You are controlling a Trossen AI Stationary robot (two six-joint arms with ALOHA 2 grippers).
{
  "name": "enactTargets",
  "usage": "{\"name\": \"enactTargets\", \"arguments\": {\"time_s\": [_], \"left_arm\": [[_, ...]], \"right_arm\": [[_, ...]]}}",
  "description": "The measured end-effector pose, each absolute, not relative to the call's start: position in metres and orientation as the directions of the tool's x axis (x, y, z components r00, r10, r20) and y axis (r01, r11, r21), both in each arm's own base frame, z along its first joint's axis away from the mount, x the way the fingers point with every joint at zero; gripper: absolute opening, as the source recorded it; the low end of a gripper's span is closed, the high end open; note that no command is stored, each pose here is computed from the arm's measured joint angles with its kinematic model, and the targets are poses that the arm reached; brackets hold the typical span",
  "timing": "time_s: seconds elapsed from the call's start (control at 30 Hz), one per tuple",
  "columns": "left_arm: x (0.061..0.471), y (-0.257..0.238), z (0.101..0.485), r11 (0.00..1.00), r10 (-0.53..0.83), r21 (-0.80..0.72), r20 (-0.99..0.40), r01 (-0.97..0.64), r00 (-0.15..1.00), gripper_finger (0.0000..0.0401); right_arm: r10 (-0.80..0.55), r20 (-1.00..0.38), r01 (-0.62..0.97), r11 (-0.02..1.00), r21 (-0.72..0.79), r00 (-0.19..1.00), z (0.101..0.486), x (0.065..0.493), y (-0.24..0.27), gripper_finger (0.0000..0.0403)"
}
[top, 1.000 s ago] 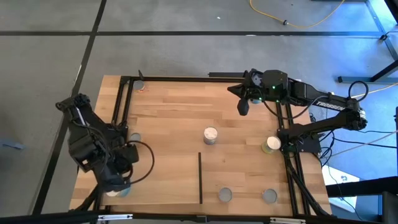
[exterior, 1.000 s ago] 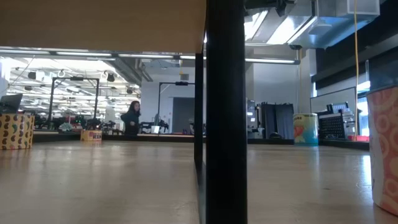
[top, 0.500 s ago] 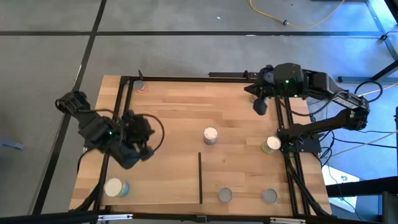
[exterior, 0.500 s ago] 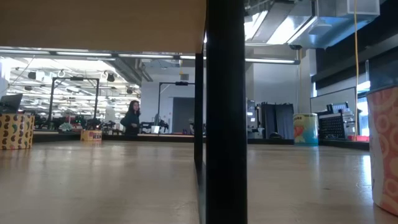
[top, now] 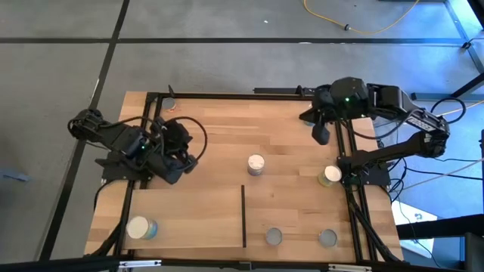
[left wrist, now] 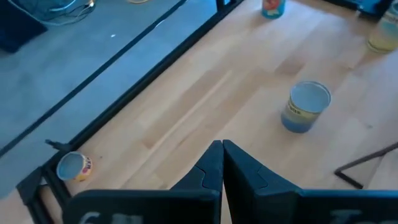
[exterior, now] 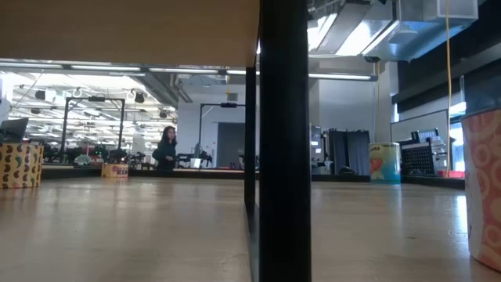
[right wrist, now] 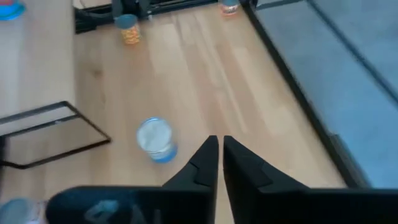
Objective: Pick and place cans onto a shelf
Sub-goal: Put the canned peas on the shelf
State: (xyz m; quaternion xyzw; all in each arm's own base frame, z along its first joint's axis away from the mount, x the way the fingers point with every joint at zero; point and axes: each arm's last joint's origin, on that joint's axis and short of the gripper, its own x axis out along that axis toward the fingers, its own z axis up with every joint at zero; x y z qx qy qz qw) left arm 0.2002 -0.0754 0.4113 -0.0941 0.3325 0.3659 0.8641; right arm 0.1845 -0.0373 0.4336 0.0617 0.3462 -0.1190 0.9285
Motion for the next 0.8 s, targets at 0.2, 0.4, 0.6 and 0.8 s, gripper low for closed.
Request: {"name": "enactTargets", "arguments": {"time_s": [0.2,0.4,0.6,0.8], "left_arm": [[0.2,-0.075,0.411,0.734,0.566,0.115,-0.648,-0.669,0.509,0.0],[0.2,-0.076,0.411,0.759,0.544,0.135,-0.67,-0.637,0.506,0.0],[0.2,-0.076,0.411,0.763,0.543,0.142,-0.67,-0.631,0.506,0.0],[0.2,-0.076,0.411,0.762,0.543,0.14,-0.67,-0.632,0.506,0.0]], "right_arm": [[-0.109,-0.695,0.199,0.979,0.05,0.711,0.424,0.204,-0.039,0.0066],[-0.093,-0.755,0.093,0.995,-0.043,0.649,0.404,0.237,-0.04,0.0075],[-0.078,-0.791,0.058,0.997,-0.054,0.607,0.384,0.267,-0.046,0.0073],[-0.027,-0.838,0.058,0.998,0.006,0.545,0.36,0.292,-0.049,0.0072]]}}
